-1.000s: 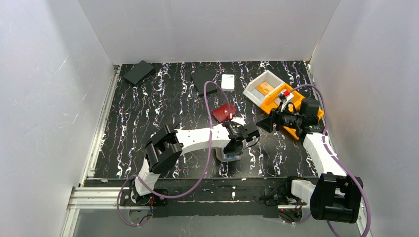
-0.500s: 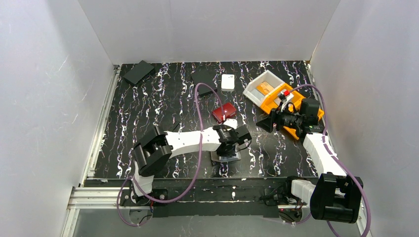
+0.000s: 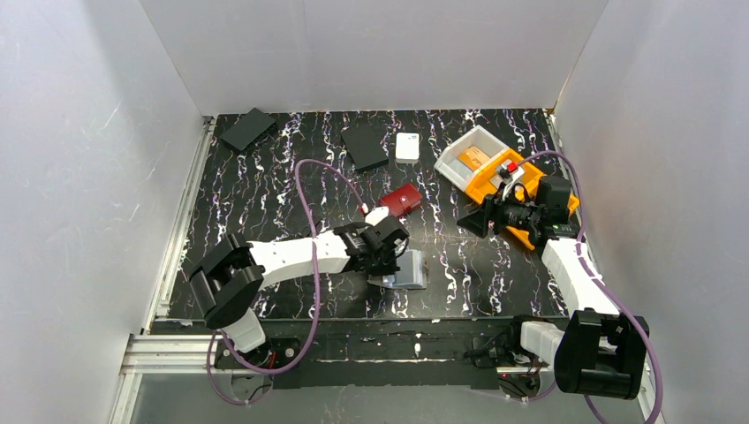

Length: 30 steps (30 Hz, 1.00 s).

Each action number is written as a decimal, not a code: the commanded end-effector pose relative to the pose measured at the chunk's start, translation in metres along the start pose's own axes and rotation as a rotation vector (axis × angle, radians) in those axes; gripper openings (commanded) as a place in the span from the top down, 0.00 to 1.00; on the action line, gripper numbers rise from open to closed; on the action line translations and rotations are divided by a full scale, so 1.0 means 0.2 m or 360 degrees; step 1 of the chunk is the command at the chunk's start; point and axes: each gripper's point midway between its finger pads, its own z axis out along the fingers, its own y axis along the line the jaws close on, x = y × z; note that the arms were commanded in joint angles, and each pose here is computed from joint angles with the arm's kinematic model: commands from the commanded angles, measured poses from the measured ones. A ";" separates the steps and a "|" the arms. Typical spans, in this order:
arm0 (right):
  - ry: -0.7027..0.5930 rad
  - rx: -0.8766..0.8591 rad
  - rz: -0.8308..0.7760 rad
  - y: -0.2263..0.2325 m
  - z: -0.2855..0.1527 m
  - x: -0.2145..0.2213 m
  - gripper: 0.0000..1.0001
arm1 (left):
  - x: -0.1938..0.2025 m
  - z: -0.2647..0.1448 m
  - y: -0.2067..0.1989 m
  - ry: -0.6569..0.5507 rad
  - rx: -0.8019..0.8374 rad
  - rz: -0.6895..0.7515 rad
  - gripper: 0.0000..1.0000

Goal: Take the credit cards out of the card holder
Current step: Remove the credit card from the card holder.

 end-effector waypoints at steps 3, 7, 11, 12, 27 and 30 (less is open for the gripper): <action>-0.0010 -0.0147 -0.0072 0.07 0.00 -0.02 0.31 | -0.06 -0.05 0.04 -0.0050 0.0043 -0.0116 0.95; 0.0112 -0.0291 -0.0149 0.19 0.07 0.05 0.32 | -0.06 -0.06 0.09 -0.0056 0.0006 -0.0129 0.86; 0.0289 -0.0425 -0.0279 0.31 0.15 0.17 0.33 | -0.06 -0.07 0.15 -0.0064 -0.0034 -0.0120 0.83; 0.0342 -0.0457 -0.0304 0.34 0.16 0.22 0.33 | -0.06 -0.07 0.18 -0.0071 -0.0050 -0.0101 0.80; 0.0821 -0.0529 -0.0681 0.47 0.37 0.53 0.80 | -0.11 -0.08 0.29 0.0004 0.0018 0.0242 0.79; 0.0881 -0.0486 -0.0742 0.46 0.40 0.55 0.84 | -0.10 -0.07 0.29 0.0035 0.0033 0.0254 0.80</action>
